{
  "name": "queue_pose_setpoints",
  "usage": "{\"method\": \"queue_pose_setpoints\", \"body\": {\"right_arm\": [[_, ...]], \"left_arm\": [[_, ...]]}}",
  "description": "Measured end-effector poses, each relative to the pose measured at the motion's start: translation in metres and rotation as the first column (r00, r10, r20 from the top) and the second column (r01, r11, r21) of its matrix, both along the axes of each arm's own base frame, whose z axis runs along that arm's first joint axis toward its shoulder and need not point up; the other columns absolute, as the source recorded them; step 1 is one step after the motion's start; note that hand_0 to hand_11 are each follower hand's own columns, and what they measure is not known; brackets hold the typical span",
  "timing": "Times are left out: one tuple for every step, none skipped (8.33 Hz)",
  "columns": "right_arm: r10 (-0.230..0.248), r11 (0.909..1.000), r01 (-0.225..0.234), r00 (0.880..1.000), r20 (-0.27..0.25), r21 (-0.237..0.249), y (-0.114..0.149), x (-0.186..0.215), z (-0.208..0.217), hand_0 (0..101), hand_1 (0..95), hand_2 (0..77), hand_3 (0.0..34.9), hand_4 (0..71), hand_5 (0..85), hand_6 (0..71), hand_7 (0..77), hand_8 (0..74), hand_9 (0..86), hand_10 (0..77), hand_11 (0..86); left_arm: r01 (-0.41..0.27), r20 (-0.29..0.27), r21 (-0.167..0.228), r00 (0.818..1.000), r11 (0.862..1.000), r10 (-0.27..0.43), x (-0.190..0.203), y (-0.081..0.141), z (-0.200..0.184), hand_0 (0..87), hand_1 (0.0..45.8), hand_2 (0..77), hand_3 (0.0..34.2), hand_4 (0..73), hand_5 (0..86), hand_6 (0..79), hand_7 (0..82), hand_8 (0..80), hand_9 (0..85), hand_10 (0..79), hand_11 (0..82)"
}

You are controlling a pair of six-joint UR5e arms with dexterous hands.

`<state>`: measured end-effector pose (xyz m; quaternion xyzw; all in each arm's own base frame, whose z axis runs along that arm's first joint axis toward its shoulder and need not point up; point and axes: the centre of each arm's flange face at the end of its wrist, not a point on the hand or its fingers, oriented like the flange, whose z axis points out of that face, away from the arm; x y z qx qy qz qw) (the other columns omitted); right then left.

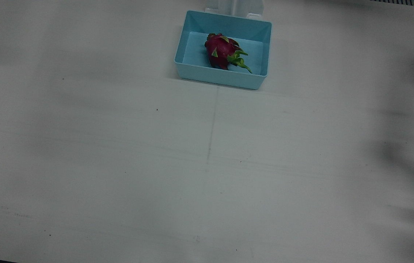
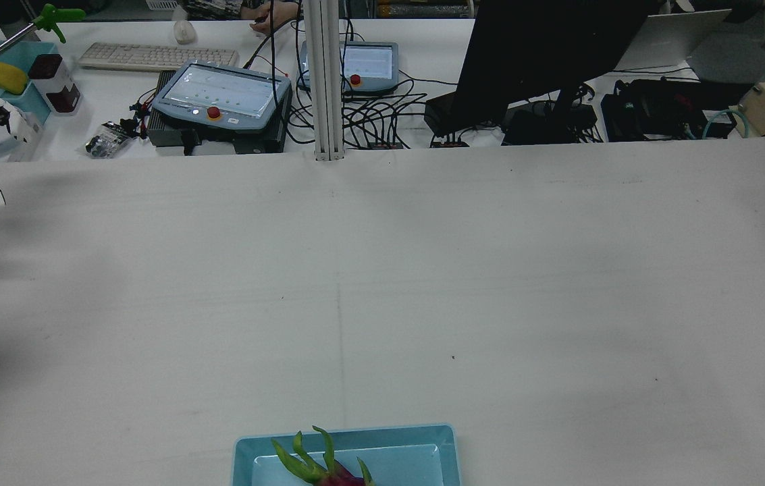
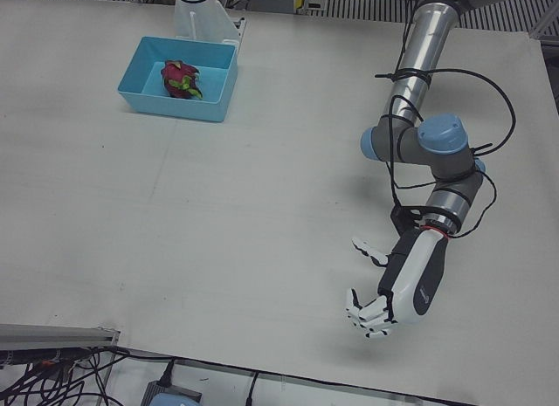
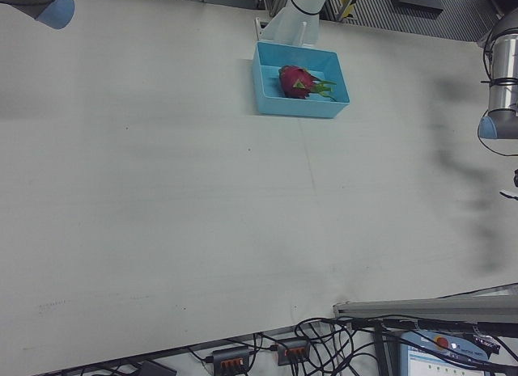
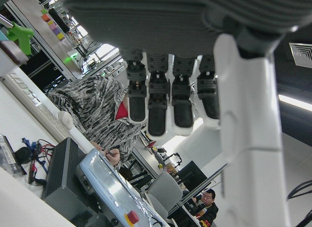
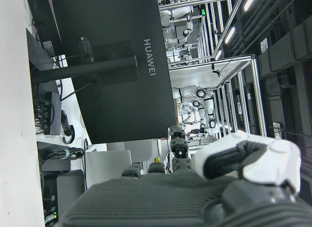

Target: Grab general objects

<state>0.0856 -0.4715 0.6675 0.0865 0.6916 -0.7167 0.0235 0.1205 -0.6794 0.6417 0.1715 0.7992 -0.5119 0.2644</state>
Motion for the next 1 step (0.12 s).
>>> {"method": "queue_pose_setpoints", "body": {"right_arm": [[0.000, 1.0000, 0.000, 1.000, 0.000, -0.001, 0.0001, 0.0000, 0.0004, 0, 40.4, 77.4, 0.0, 0.0, 0.0, 0.0, 0.0, 0.0, 0.5, 0.0, 0.5]], "left_arm": [[0.022, 0.003, -0.024, 1.000, 0.999, -0.022, -0.0061, 0.0080, 0.0154, 55.2, 0.0, 0.5, 0.0, 23.5, 61.6, 46.4, 53.5, 40.9, 42.0, 22.9, 35.5]]}}
